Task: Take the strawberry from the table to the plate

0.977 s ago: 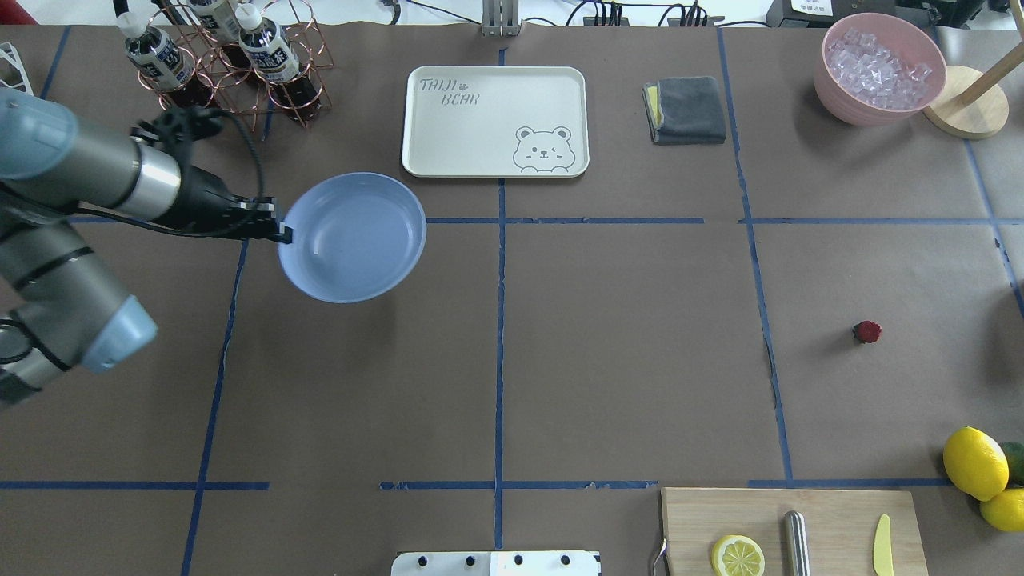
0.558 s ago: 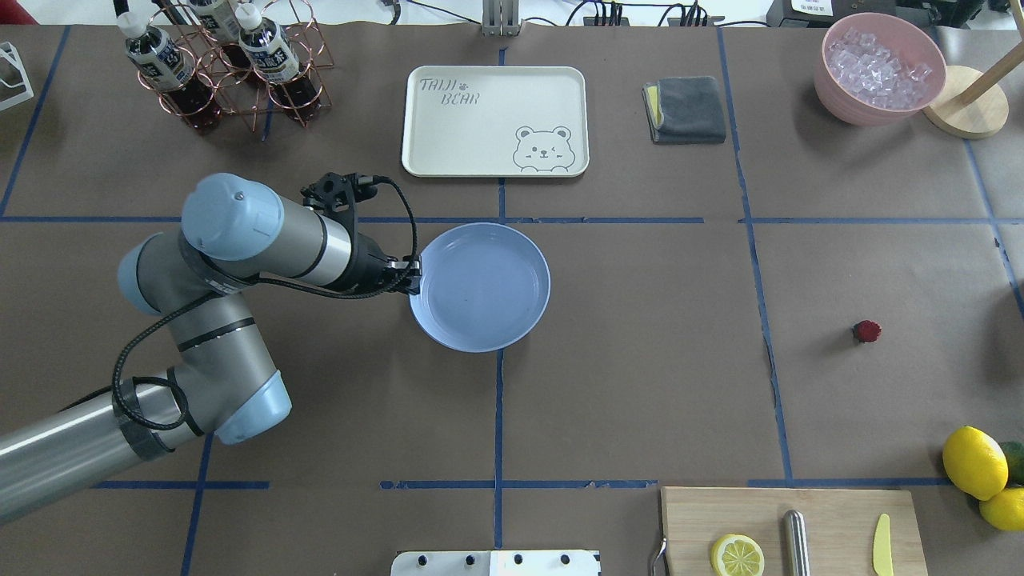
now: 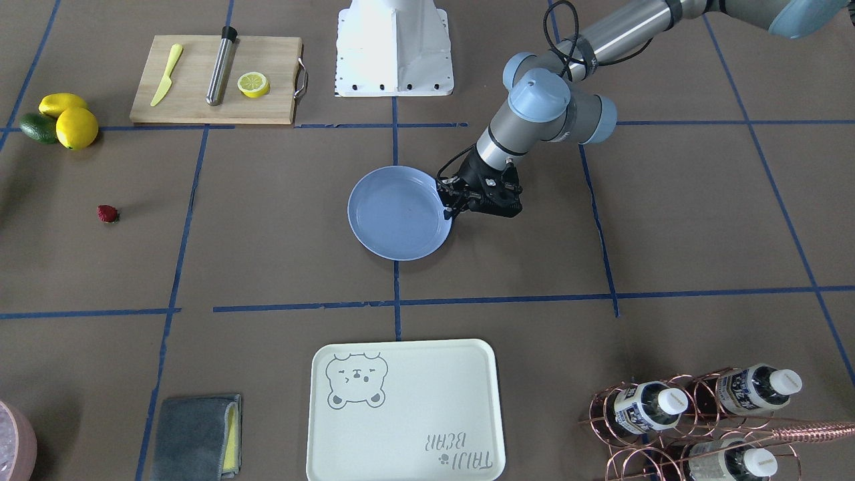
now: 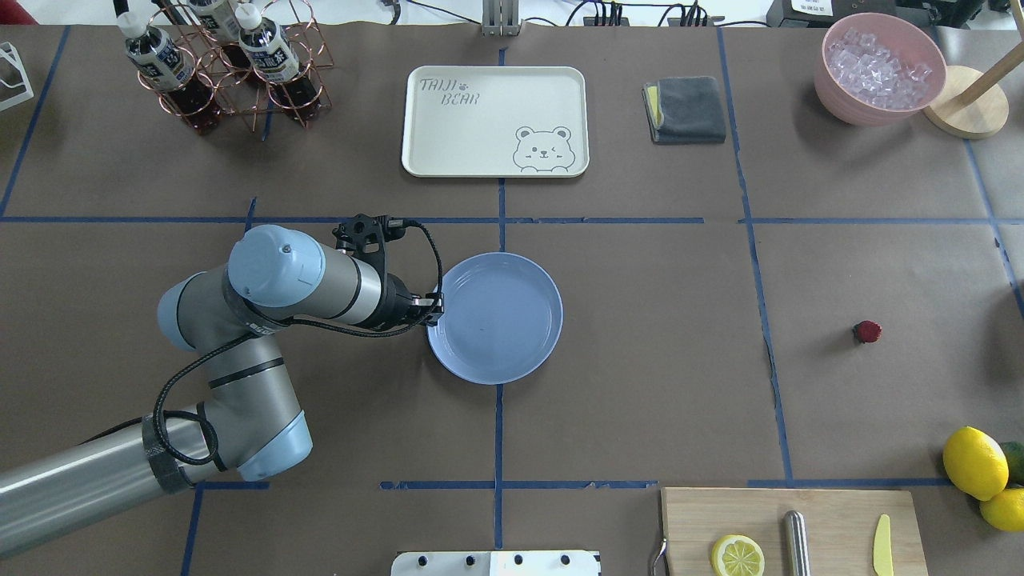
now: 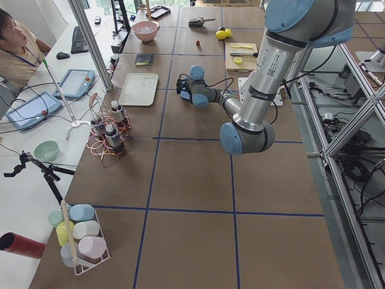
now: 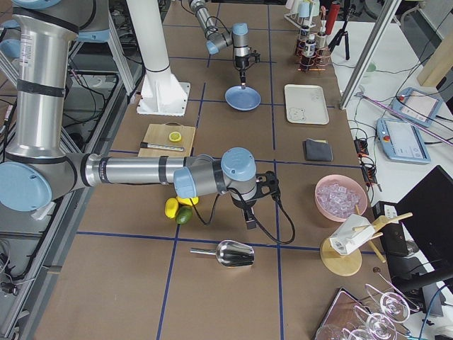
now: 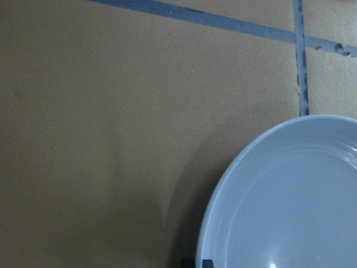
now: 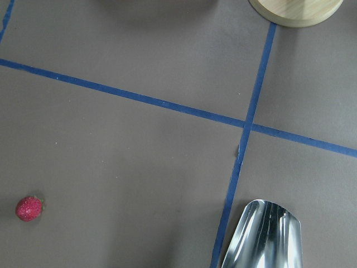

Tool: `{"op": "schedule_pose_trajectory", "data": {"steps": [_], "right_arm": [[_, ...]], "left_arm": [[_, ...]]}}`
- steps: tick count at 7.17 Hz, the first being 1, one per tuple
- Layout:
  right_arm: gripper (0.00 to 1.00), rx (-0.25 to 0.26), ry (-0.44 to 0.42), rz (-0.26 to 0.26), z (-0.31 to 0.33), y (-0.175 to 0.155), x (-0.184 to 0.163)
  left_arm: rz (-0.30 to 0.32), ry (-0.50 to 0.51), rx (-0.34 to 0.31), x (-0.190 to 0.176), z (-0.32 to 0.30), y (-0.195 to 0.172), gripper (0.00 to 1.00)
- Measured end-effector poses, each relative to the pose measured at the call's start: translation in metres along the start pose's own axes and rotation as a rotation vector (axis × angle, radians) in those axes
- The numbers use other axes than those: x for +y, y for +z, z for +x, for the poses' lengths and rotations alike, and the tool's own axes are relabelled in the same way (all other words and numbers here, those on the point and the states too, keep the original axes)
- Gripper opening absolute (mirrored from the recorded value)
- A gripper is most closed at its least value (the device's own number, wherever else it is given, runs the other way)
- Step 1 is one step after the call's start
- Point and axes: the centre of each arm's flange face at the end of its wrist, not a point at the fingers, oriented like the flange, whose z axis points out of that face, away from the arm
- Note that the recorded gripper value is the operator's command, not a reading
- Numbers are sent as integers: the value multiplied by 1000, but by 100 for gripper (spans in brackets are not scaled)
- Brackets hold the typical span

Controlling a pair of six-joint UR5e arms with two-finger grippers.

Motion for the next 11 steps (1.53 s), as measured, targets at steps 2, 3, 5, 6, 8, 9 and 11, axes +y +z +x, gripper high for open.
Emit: {"op": "schedule_pose_trajectory", "data": {"steps": [2, 3, 5, 6, 8, 9, 11], "right_arm": [[100, 0, -1, 0, 0, 0, 0], [100, 0, -5, 2, -1, -1, -1], [100, 2, -21, 22, -11, -10, -7], [100, 3, -29, 41, -20, -19, -11], [100, -3, -85, 80, -49, -34, -39], [100, -10, -104, 90, -57, -37, -48], [100, -33, -129, 90, -70, -35, -56]], "left_arm": [[-1, 29, 6, 1, 4, -1, 100], [1, 65, 9, -1, 5, -3, 100], [4, 124, 7, -24, -7, -31, 100], [-4, 184, -19, -50, -27, -65, 100], [20, 347, -168, -113, -88, -160, 100], [27, 416, -284, -153, -129, -215, 100], [-17, 455, -470, -220, -247, -333, 100]]}}
